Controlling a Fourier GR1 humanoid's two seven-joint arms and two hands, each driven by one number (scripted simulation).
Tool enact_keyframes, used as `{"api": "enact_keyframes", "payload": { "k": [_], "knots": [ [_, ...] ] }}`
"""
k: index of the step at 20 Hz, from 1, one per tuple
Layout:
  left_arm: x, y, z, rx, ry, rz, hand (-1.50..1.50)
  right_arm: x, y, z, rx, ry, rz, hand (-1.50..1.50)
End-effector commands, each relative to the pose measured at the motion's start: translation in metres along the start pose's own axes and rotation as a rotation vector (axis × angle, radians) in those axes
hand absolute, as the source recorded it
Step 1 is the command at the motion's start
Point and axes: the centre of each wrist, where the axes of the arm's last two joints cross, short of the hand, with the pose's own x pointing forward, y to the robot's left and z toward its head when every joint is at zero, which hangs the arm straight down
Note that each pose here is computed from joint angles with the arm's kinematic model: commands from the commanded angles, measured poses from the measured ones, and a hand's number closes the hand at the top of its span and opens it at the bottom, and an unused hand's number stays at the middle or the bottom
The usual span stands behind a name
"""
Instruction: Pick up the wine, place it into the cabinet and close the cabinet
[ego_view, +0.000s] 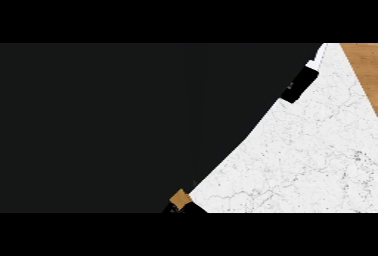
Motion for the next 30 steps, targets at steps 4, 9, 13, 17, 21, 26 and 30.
{"api": "enact_keyframes", "payload": {
  "k": [4,9,13,17,21,26,30],
  "knots": [
    [-0.012,-0.003,0.003,0.014,0.003,-0.001,-1.5,0.02,0.007,-0.087,-0.019,-0.045,0.003,1.5],
    [0.002,-0.008,-0.013,0.032,-0.011,-0.009,-1.5,0.049,-0.017,-0.134,-0.072,-0.068,0.097,1.5],
    [-0.003,0.001,-0.016,0.046,-0.011,-0.007,-1.5,0.031,-0.031,-0.162,-0.141,-0.069,0.215,1.5],
    [0.004,-0.003,-0.007,0.032,-0.033,-0.022,-1.5,0.013,-0.058,-0.188,-0.174,-0.008,0.192,1.5],
    [-0.007,0.005,-0.004,0.028,-0.03,-0.035,-1.5,-0.006,-0.087,-0.197,-0.197,-0.002,0.149,1.5],
    [0.002,-0.001,-0.015,0.033,-0.023,-0.028,-1.5,-0.019,-0.115,-0.201,-0.21,-0.003,0.193,1.5],
    [-0.004,-0.008,-0.013,0.031,-0.027,-0.027,-1.5,-0.049,-0.114,-0.205,-0.23,0.031,0.22,1.5]
  ]
}}
